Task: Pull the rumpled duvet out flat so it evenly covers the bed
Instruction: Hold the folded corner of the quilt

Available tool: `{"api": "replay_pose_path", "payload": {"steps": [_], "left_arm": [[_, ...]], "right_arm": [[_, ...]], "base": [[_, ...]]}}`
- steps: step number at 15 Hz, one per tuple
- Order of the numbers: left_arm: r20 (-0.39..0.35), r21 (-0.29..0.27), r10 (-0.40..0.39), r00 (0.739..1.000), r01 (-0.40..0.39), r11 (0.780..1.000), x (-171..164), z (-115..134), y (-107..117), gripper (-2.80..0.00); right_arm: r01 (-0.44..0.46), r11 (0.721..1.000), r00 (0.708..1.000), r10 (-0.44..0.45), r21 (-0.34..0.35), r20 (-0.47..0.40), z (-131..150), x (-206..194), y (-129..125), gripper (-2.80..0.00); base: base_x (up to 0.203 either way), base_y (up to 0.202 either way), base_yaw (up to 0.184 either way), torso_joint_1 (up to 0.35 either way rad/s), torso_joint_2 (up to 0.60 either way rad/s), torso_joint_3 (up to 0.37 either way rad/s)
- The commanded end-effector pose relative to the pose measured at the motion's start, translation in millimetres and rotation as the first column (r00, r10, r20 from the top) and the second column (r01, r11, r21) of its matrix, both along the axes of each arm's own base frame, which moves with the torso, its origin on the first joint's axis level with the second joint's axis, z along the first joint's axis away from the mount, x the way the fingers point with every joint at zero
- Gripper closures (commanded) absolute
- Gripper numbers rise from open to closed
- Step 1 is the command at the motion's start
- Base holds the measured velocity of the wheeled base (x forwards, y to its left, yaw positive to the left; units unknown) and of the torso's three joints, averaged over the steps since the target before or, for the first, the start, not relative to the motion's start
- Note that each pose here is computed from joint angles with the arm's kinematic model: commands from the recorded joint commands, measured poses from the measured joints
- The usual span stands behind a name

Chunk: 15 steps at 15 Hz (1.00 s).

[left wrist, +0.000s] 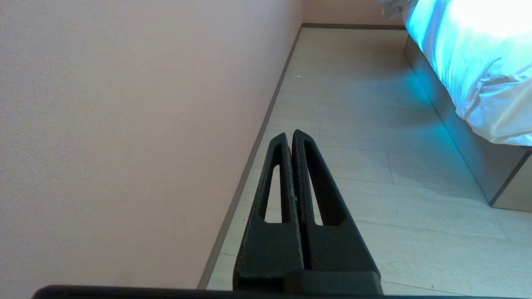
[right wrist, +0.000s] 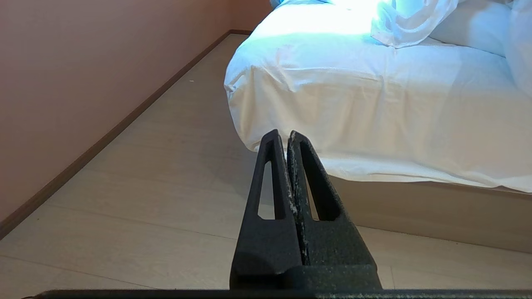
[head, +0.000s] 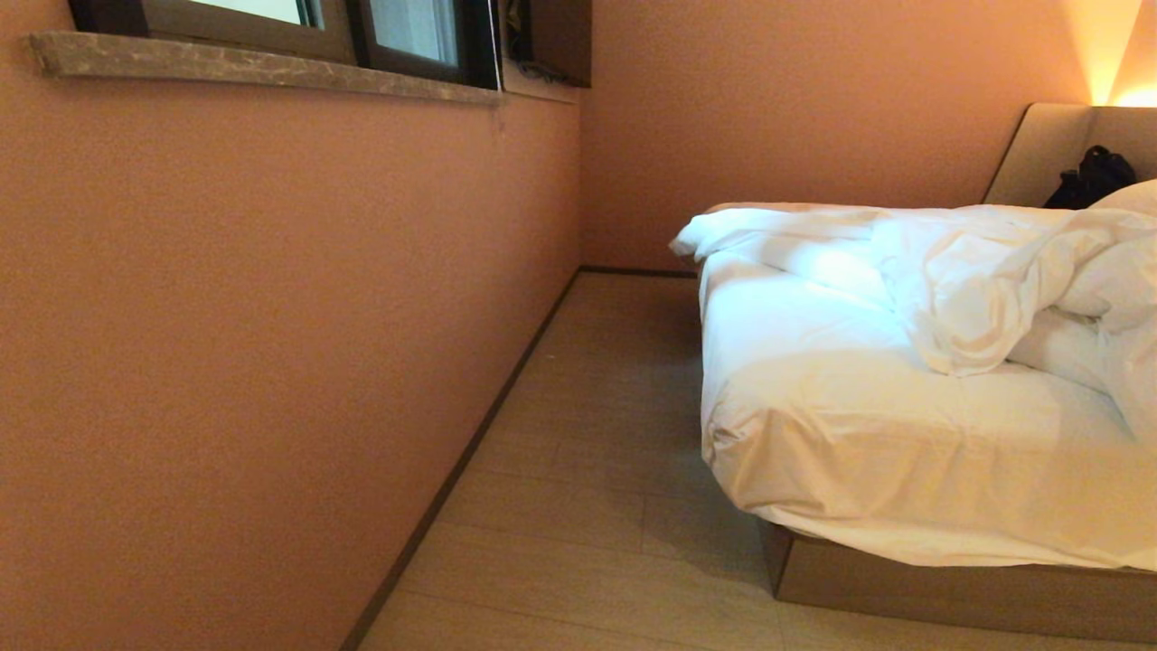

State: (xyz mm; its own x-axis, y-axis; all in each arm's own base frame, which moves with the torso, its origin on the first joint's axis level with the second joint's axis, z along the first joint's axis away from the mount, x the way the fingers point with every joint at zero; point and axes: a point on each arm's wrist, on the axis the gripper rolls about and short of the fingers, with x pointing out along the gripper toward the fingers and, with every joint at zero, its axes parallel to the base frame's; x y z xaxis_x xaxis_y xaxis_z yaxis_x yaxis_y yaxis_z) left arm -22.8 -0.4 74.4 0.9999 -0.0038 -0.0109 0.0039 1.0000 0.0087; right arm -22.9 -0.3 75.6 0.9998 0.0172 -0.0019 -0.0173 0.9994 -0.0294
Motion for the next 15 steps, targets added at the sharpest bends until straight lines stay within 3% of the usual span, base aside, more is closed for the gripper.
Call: {"api": "replay_pose_path", "payload": {"steps": [1, 15], "left_arm": [[0.000, 0.000, 0.001, 1.000, -0.001, 1.000, 0.0, 0.0, 0.0, 0.00], [0.000, 0.002, -0.001, 1.000, 0.001, 1.000, 0.0, 0.0, 0.0, 0.00]], "right_arm": [[-0.001, 1.000, 1.000, 0.001, 0.000, 0.000, 0.0, 0.0, 0.0, 0.00], [-0.001, 1.000, 1.000, 0.001, 0.002, 0.003, 0.3, 0.0, 0.0, 0.00]], "base": [[0.000, 0.000, 0.000, 0.000, 0.00, 0.000], [0.000, 0.000, 0.000, 0.000, 0.00, 0.000]]}}
